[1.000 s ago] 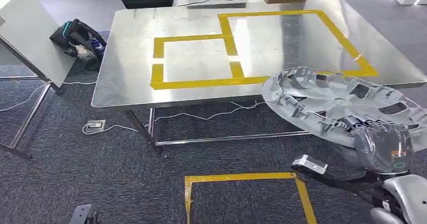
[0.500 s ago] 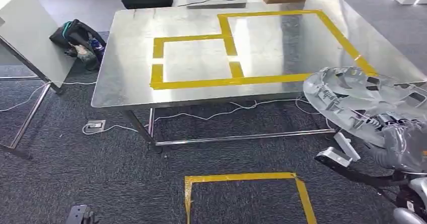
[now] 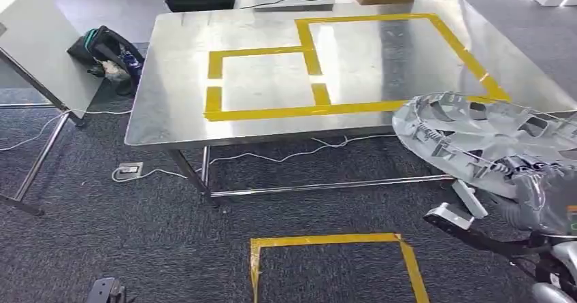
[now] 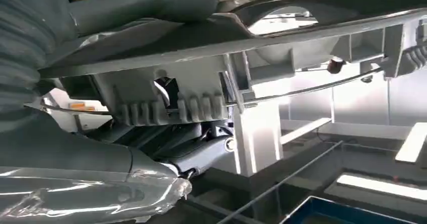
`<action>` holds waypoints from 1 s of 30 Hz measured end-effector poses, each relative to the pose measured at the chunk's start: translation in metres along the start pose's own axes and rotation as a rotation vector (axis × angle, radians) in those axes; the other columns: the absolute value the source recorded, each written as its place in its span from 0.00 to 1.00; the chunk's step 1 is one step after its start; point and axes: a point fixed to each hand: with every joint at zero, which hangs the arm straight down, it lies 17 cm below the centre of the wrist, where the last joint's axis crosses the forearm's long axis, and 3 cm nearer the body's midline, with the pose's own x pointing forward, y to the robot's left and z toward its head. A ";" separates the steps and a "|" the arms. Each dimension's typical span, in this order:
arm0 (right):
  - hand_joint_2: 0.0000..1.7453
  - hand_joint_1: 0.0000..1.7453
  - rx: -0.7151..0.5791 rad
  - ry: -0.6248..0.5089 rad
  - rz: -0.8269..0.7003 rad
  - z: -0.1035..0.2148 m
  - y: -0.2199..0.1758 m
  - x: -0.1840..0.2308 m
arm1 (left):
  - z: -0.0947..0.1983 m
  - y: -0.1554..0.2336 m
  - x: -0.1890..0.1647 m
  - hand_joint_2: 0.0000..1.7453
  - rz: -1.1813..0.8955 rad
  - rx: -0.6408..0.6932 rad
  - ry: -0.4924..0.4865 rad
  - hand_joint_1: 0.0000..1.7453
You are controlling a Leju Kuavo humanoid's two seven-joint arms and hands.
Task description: Take the parts from the cabinet and place them on the table.
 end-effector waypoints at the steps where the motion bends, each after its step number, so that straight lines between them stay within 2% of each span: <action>1: 1.00 1.00 0.000 0.000 0.000 0.000 0.000 0.000 | 0.000 0.001 0.000 0.00 -0.003 0.001 0.000 0.00; 23: 1.00 1.00 0.017 -0.001 -0.004 0.004 0.004 0.002 | 0.000 0.000 0.003 0.00 0.016 0.005 0.000 0.00; 30: 1.00 1.00 0.028 -0.001 -0.004 0.007 0.007 0.002 | 0.004 -0.001 -0.007 0.00 0.001 0.000 0.014 0.00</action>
